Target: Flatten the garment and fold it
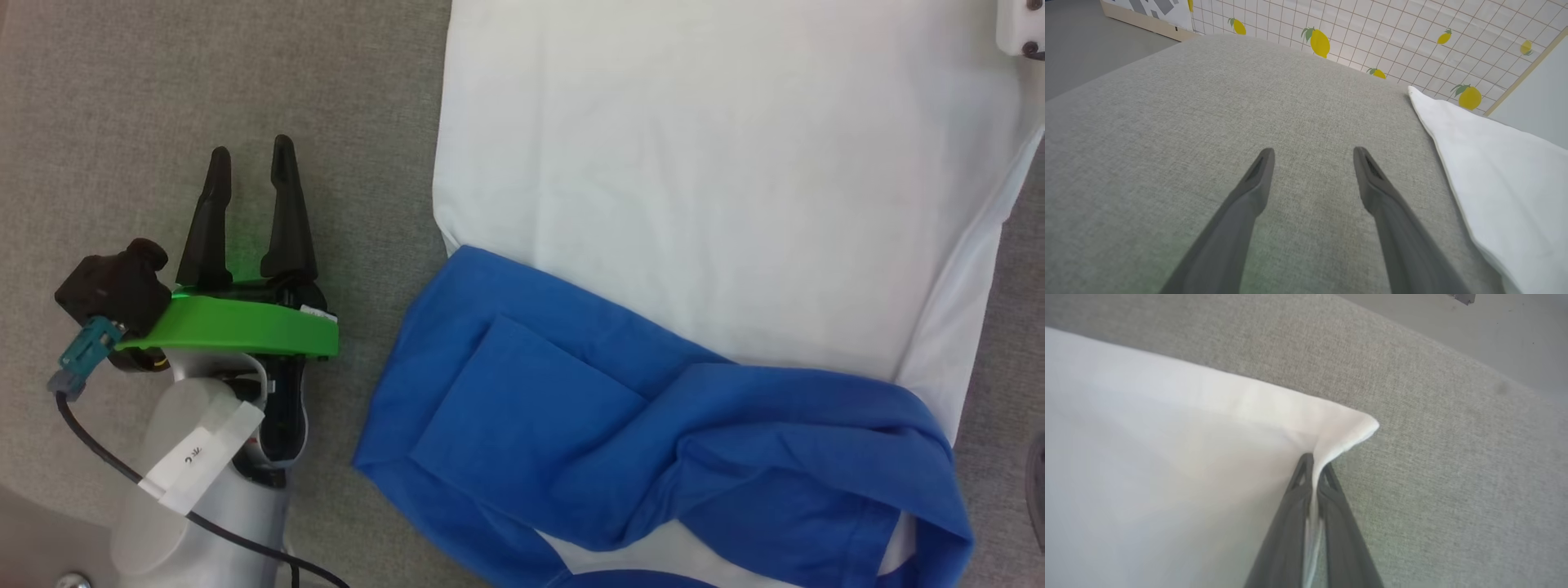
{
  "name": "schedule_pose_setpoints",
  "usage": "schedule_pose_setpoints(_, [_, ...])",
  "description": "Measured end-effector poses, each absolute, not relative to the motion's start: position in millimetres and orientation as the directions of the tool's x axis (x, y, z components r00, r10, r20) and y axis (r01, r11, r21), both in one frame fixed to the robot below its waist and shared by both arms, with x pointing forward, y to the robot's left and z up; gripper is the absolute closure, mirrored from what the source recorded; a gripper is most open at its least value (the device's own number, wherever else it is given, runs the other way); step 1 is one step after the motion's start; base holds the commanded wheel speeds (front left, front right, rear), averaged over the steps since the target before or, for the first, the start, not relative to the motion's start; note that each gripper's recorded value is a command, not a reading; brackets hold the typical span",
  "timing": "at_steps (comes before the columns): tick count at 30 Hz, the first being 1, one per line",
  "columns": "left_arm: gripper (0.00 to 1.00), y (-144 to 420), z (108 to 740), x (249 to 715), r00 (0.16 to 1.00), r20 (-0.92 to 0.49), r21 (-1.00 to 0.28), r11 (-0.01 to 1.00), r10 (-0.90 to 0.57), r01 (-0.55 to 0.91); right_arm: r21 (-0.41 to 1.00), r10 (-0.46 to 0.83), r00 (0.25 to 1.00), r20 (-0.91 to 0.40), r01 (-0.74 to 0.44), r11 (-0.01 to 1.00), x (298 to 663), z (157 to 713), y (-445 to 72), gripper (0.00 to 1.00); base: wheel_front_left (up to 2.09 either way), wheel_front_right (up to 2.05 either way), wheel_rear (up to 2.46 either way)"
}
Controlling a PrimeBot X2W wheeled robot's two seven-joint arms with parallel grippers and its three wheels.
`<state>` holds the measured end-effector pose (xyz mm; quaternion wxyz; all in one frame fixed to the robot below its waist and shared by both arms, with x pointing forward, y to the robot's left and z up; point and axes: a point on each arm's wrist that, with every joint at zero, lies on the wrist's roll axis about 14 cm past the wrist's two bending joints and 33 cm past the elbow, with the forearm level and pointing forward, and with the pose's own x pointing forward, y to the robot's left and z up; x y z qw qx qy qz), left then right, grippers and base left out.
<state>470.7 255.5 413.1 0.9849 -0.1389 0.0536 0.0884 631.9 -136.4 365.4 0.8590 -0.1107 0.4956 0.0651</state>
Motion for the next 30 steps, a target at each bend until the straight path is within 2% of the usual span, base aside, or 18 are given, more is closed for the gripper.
schedule_pose_setpoints(7, [0.0, 240.3, 418.5, 486.9, 0.987, -0.15, -0.265, 0.96, 0.052, -0.091, -0.086, 0.052, 0.576, -0.816, -0.21, 0.974, 631.9, 384.9, -136.2, 1.0, 0.0, 0.0, 0.0])
schedule_pose_setpoints(10, [0.0, 234.1, 432.8, 510.1, 0.987, -0.158, -0.25, 0.968, -0.025, -0.016, -0.079, 0.082, 0.614, -0.785, -0.229, 0.97, 631.7, 397.4, -131.6, 1.0, 0.0, 0.0, 0.0])
schedule_pose_setpoints(16, [0.0, 216.6, 455.5, 563.5, 0.955, -0.245, -0.242, 0.964, -0.167, 0.106, -0.063, 0.104, 0.642, -0.76, -0.232, 0.971, 625.0, 409.9, -137.8, 1.0, 0.0, 0.0, 0.0])
schedule_pose_setpoints(23, [0.0, 180.2, 448.4, 610.6, 0.835, -0.466, -0.242, 0.95, -0.293, 0.199, -0.078, 0.106, 0.653, -0.75, -0.247, 0.966, 617.8, 409.2, -148.3, 1.0, 0.0, 0.0, 0.0])
schedule_pose_setpoints(30, [0.0, 156.6, 409.6, 629.1, 0.691, -0.656, -0.179, 0.952, -0.304, 0.249, -0.076, 0.13, 0.643, -0.755, -0.283, 0.956, 612.0, 393.8, -147.7, 1.0, 0.0, 0.0, 0.0])
